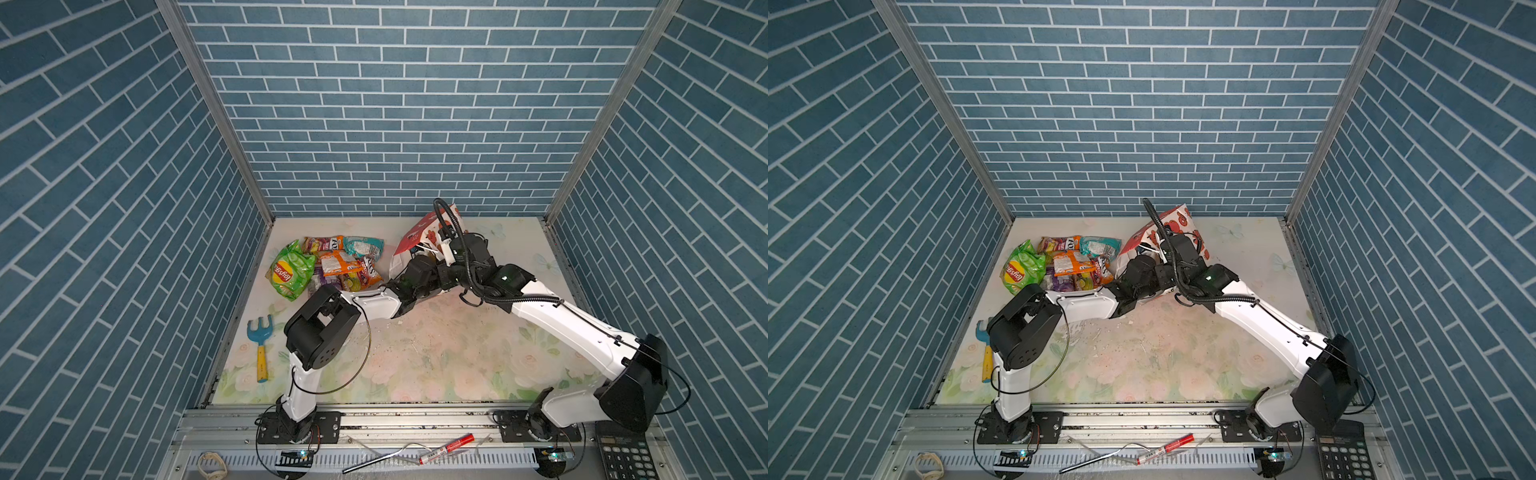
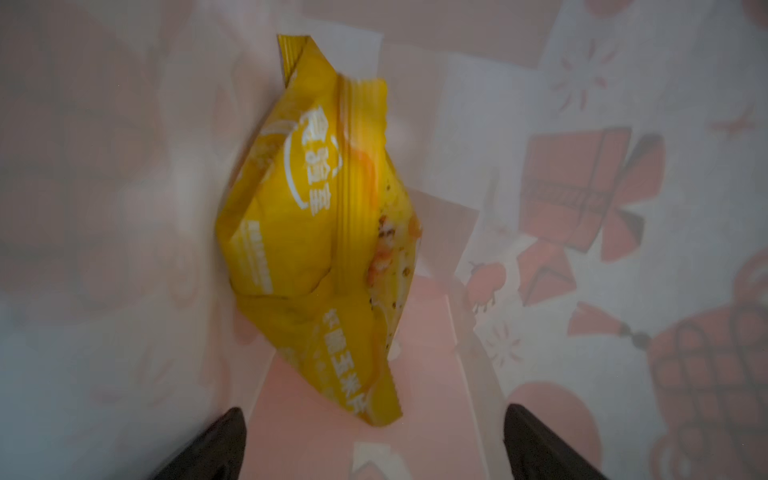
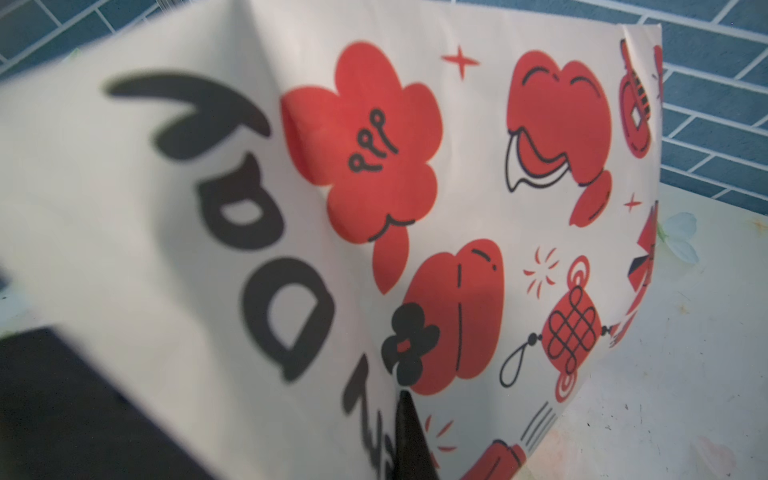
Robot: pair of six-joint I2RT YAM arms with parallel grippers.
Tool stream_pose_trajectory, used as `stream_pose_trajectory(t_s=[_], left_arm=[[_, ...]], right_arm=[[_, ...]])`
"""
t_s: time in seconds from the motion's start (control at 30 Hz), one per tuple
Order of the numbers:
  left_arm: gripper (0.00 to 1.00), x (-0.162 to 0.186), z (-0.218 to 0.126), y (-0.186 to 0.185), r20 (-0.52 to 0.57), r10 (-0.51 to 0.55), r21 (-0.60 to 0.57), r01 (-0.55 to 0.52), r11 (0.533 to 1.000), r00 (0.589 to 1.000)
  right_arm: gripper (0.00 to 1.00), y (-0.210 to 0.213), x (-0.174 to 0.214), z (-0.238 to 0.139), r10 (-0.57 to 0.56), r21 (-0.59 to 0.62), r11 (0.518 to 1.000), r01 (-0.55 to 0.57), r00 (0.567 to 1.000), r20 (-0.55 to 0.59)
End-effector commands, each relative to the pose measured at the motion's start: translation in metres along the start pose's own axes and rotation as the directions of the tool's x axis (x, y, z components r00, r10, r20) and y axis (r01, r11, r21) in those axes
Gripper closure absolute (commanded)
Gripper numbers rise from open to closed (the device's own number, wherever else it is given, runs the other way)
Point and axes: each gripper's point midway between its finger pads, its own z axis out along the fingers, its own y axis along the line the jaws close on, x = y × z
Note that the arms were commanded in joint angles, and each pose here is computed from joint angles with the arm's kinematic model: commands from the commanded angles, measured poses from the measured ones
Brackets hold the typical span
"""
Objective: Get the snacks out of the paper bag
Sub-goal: 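Close the left gripper on the yellow packet inside the paper bag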
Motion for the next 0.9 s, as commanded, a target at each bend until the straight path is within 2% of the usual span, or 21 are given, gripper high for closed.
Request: stream_pose_trajectory(t_s=[0.0,0.1,0.2,0.33,0.4,0.5,0.57,0.67,0.7,0.77,0.8,0.87], left_arm=[[0.03,-0.016,0.009,-0.003,0.044,-0.066,0.031,0.065,0.997,0.997],[0.04,-0.02,0.014,0.006,0.055,-0.125,0.035,0.123,0.992,0.991],[0.06,-0.023,0.019,0.014,0.061,-0.128,0.019,0.127,0.992,0.99],[0.18,-0.024,0.022,0.018,0.064,-0.118,0.015,0.117,0.993,0.991],[0.31,-0.025,0.022,0.016,0.067,-0.083,0.015,0.082,0.997,0.994],[0.44,-0.024,0.024,0.019,0.058,-0.054,-0.003,0.054,0.999,0.997],[0.56,-0.022,0.026,0.02,0.049,-0.038,-0.002,0.038,0.999,0.998],[0.86,-0.021,0.026,0.015,0.037,-0.024,0.03,0.023,0.999,0.999],[0.92,-0.021,0.026,0.012,0.03,-0.014,0.036,0.013,0.999,0.999],[0.95,-0.022,0.022,0.007,0.019,0.022,0.032,-0.023,0.999,1.0],[1.0,-0.023,0.019,0.006,0.017,0.044,0.023,-0.045,0.999,0.999],[1.0,-0.027,0.011,0.003,0.025,0.082,0.009,-0.082,0.997,0.996]], right_arm=[[1.0,0.015,-0.01,-0.007,0.019,-0.074,0.997,-0.016,0.999,0.048],[1.0,0.016,-0.011,-0.007,0.032,-0.079,0.996,-0.028,0.998,0.052],[1.0,0.018,-0.011,-0.006,0.042,-0.093,0.995,-0.037,0.998,0.055],[1.0,0.02,-0.011,-0.003,0.051,-0.101,0.994,-0.046,0.997,0.052],[1.0,0.02,-0.012,-0.003,0.054,-0.102,0.994,-0.048,0.997,0.054],[1.0,0.02,-0.013,-0.004,0.058,-0.104,0.993,-0.051,0.996,0.065],[1.0,0.019,-0.013,-0.005,0.061,-0.102,0.993,-0.054,0.996,0.07],[1.0,0.018,-0.011,-0.004,0.06,-0.094,0.994,-0.054,0.996,0.064],[1.0,0.017,-0.01,-0.004,0.058,-0.089,0.995,-0.053,0.997,0.059],[1.0,0.015,-0.007,-0.002,0.056,-0.078,0.996,-0.052,0.997,0.051],[1.0,0.013,-0.005,-0.001,0.056,-0.069,0.996,-0.053,0.997,0.046],[1.0,0.011,-0.001,0.0,0.057,-0.058,0.997,-0.055,0.997,0.043]])
